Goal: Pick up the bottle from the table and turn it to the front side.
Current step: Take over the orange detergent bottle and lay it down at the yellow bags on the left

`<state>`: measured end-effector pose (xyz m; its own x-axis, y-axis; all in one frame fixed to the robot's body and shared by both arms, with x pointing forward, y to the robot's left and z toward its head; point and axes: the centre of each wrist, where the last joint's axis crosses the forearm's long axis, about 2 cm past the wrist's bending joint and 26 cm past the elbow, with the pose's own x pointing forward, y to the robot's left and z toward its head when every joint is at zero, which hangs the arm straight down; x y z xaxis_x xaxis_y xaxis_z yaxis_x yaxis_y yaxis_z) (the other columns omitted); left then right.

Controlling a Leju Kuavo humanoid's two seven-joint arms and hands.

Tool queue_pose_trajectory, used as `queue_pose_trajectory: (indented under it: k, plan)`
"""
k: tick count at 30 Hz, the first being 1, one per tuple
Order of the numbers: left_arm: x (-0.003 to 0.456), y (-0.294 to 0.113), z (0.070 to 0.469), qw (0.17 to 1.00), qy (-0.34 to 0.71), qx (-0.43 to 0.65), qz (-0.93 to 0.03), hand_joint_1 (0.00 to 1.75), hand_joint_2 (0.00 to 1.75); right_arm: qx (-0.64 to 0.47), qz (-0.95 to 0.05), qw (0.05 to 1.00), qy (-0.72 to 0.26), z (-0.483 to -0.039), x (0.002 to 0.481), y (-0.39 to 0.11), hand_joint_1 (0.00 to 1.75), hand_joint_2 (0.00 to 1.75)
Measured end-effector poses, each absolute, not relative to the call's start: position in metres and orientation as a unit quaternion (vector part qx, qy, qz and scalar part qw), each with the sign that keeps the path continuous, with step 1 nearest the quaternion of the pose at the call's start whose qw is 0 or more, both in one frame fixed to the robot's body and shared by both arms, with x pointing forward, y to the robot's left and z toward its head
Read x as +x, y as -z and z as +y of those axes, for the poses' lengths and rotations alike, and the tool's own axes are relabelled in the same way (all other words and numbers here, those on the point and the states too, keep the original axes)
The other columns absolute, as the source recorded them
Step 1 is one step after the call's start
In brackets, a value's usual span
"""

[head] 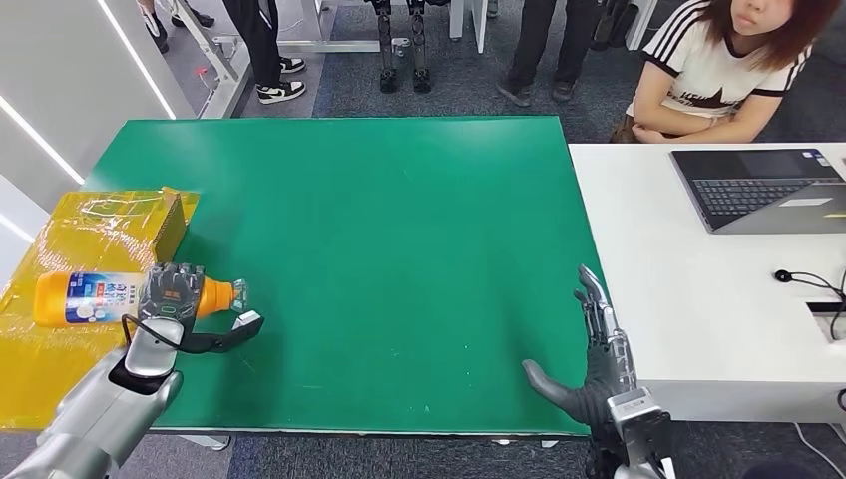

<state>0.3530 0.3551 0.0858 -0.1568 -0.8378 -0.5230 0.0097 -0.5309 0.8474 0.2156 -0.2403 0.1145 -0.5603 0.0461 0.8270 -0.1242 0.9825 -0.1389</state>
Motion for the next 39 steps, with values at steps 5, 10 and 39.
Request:
queue_pose_trajectory:
  k: [5, 10, 39]
  plan:
    - [0.349, -0.083, 0.359, 0.327, 0.665, 0.56, -0.37, 1.75, 1.75, 0.023, -0.879, 0.468, -0.089, -0.24, 0.216, -0.115, 0.0, 1.75]
    - [0.347, -0.08, 0.35, 0.309, 0.68, 0.522, -0.412, 0.81, 1.75, 0.027, -0.882, 0.46, -0.098, -0.236, 0.216, -0.121, 0.0, 1.75]
    - [0.363, -0.083, 0.289, 0.259, 0.636, 0.447, -0.573, 0.0, 1.75, 0.021, -0.886, 0.454, -0.09, -0.229, 0.215, -0.137, 0.0, 1.75]
